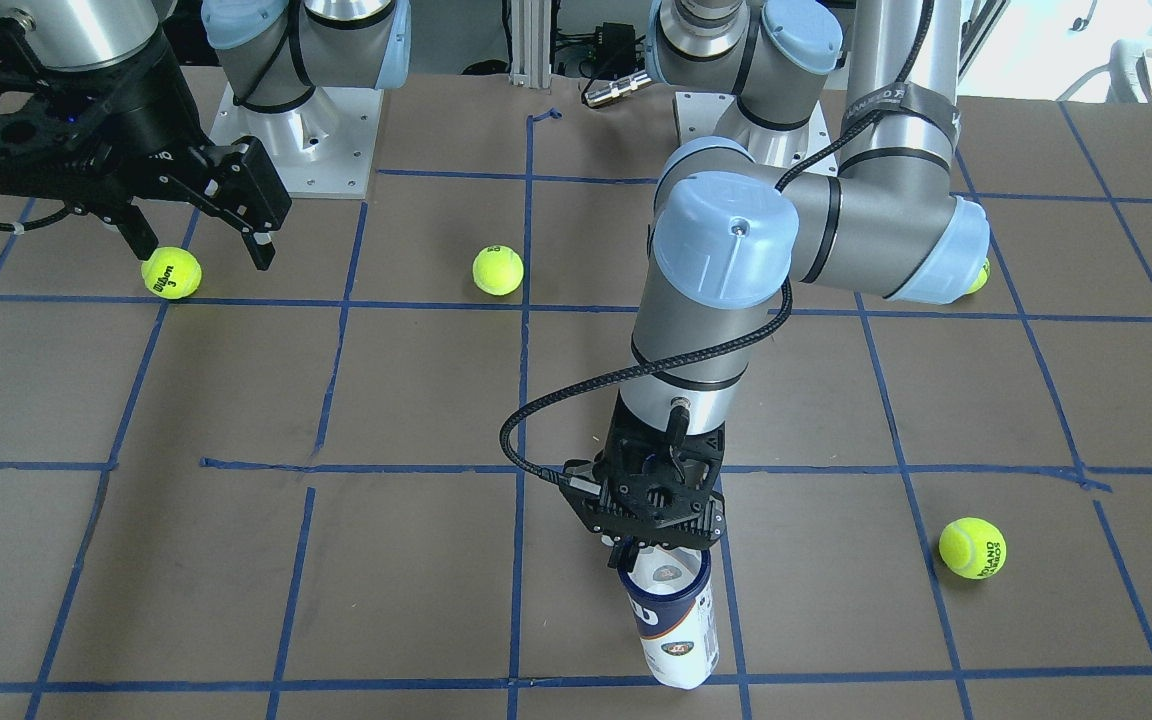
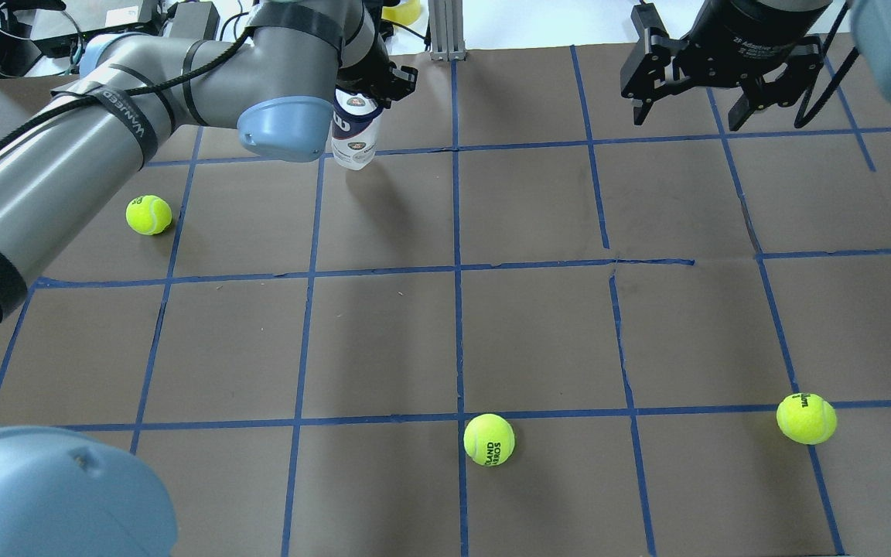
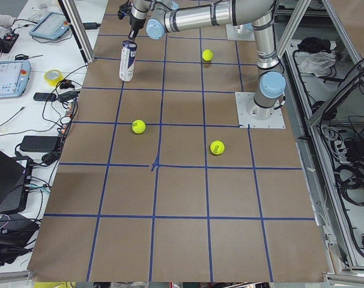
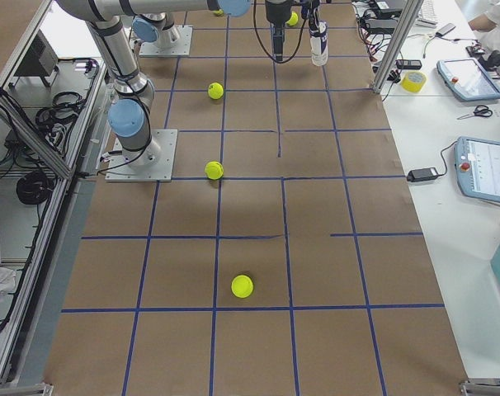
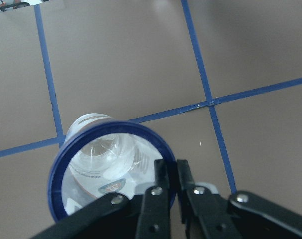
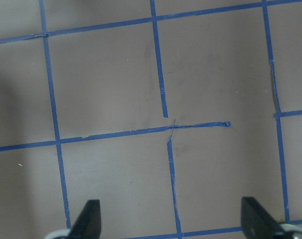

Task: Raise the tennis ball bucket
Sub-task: 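Rotate the can upright with the left gripper, lid facing up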

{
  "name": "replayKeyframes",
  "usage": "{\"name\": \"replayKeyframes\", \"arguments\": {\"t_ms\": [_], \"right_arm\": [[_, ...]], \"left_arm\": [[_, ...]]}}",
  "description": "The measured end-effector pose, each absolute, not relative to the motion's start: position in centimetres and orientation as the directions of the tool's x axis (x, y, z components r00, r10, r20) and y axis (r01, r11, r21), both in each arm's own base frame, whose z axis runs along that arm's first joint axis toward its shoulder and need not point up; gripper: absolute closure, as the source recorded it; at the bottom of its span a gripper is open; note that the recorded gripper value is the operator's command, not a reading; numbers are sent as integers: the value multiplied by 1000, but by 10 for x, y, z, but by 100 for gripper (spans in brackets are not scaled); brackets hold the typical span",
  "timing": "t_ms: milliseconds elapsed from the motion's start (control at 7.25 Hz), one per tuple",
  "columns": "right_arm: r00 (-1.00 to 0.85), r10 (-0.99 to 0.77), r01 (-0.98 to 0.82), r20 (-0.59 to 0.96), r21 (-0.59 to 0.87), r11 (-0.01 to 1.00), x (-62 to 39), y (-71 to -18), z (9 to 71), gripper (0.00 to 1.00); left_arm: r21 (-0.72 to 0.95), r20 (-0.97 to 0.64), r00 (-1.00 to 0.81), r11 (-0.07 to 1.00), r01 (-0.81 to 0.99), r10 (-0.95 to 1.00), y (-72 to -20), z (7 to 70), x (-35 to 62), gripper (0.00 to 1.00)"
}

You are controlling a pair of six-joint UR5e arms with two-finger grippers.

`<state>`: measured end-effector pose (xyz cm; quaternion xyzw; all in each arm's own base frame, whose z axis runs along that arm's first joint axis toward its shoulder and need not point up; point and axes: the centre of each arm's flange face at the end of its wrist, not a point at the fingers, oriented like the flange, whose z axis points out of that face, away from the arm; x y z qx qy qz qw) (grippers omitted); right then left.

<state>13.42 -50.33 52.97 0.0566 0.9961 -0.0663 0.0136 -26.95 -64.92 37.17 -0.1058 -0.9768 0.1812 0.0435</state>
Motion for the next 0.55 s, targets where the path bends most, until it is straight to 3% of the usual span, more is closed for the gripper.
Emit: {"name": "replayKeyframes", "arguments": {"t_ms": [552], "right_arm": [[-993, 110, 114, -36, -130, 985, 135, -503, 529, 0]], "left_arm": [[-201, 214, -964, 973, 117, 160, -633, 375, -262, 100]]}}
